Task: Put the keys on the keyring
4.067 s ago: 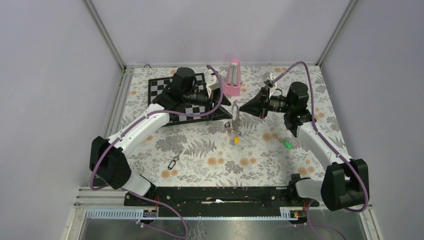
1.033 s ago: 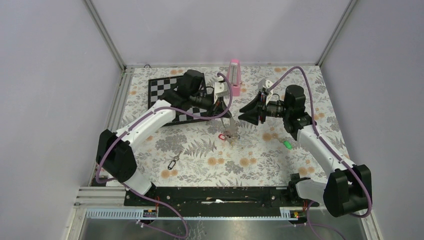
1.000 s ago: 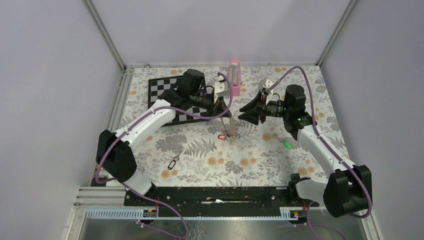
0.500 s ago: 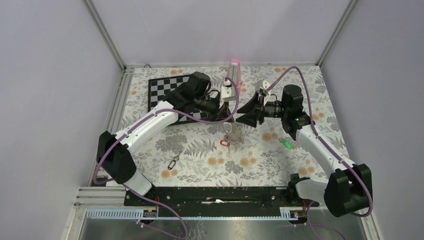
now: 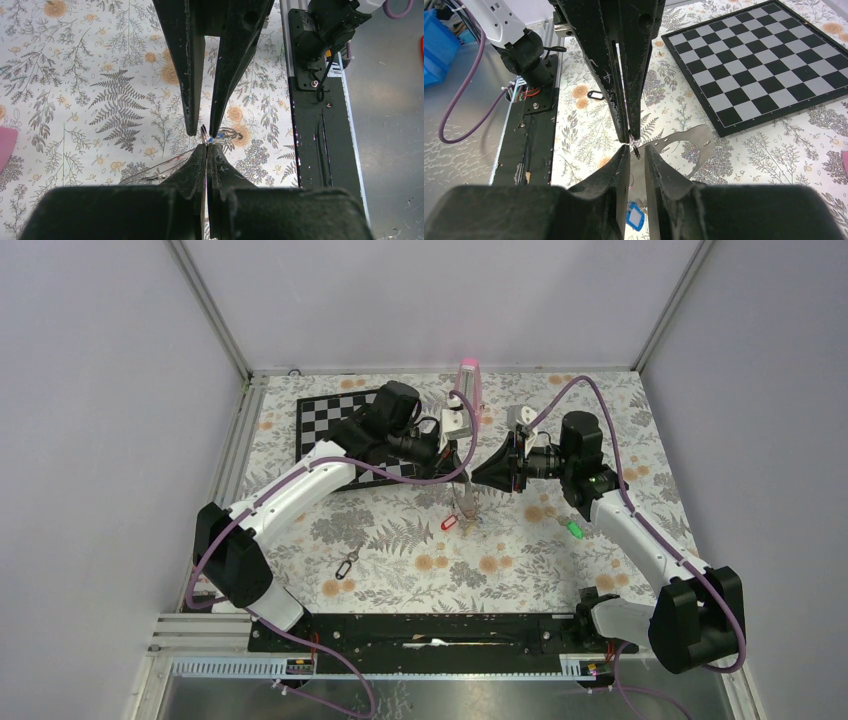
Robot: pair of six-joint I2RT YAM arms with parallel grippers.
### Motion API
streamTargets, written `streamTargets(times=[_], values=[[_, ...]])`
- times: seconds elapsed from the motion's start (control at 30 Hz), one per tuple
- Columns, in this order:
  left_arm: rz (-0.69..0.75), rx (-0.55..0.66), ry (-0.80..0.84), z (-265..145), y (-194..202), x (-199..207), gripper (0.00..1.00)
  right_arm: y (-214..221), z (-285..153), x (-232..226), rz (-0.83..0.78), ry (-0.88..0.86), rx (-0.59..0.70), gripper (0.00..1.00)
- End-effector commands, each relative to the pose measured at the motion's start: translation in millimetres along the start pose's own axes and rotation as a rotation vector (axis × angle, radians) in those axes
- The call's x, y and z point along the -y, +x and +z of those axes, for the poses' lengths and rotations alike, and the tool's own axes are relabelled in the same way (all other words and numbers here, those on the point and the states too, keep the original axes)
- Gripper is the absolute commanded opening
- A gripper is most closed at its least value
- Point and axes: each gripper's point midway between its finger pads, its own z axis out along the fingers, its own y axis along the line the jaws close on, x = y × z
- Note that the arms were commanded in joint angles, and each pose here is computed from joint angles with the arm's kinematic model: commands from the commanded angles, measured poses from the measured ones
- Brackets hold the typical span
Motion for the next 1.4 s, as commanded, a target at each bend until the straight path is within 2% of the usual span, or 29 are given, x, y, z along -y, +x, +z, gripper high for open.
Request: streamTargets(times=[0.0,0.2,0.33,0.37,0.47,0.5,0.57,0.63,0.73,0.77,0.83,1.03,1.37], values=[[0.063,0.056,-0.016,-5.6,-26.8,-0.4,0.00,-1.2,3.2,-4.9,-0.029,-0.030,0.005,0.23],[0.058,0.052,-0.016,-4.3,-24.7,-1.7,0.00,-1.7,6.1,-5.3,-0.016,-0.037,0.010,0.17],[0.061,0.059,-0.007,-4.8,-27.1,-0.2,0.00,-5.9,7.5,-5.3,-0.004,-0.037,0.027,0.00],[0.065,0.062,-0.003,-5.5,-28.5,0.7,0.01,-9.8,7.4,-5.3,-0.007,-0.033,0.038,0.00],[0.070,0.089,0.018,-14.1,-33.4,1.4,0.34,-27.4,7.5,-7.9,0.011,-0.033,0.082,0.00],[0.066,0.108,0.027,-19.4,-35.7,0.9,0.42,-34.7,7.2,-9.0,0.020,-0.036,0.098,0.00],[0.047,0.173,0.039,-33.2,-43.5,-3.5,0.50,-49.4,6.2,-11.1,0.037,-0.044,0.135,0.00],[0.019,0.253,0.051,-48.6,-51.4,-7.2,0.53,-64.5,5.2,-14.3,0.076,-0.057,0.181,0.00],[0.001,0.372,0.092,-68.3,-63.3,-3.8,0.54,-83.6,4.6,-15.7,0.091,-0.069,0.252,0.00],[-0.041,0.395,0.113,-70.9,-64.8,0.1,0.54,-87.5,5.0,-15.3,0.102,-0.071,0.267,0.00],[-0.025,0.433,0.128,-73.8,-70.2,3.4,0.53,-92.0,5.5,-12.5,0.127,-0.066,0.292,0.00],[-0.048,0.456,0.144,-72.2,-73.9,1.9,0.44,-96.1,6.0,-6.8,0.169,-0.046,0.349,0.00],[-0.052,0.452,0.175,-60.6,-68.3,5.2,0.34,-96.4,5.4,-6.8,0.188,-0.047,0.382,0.00]])
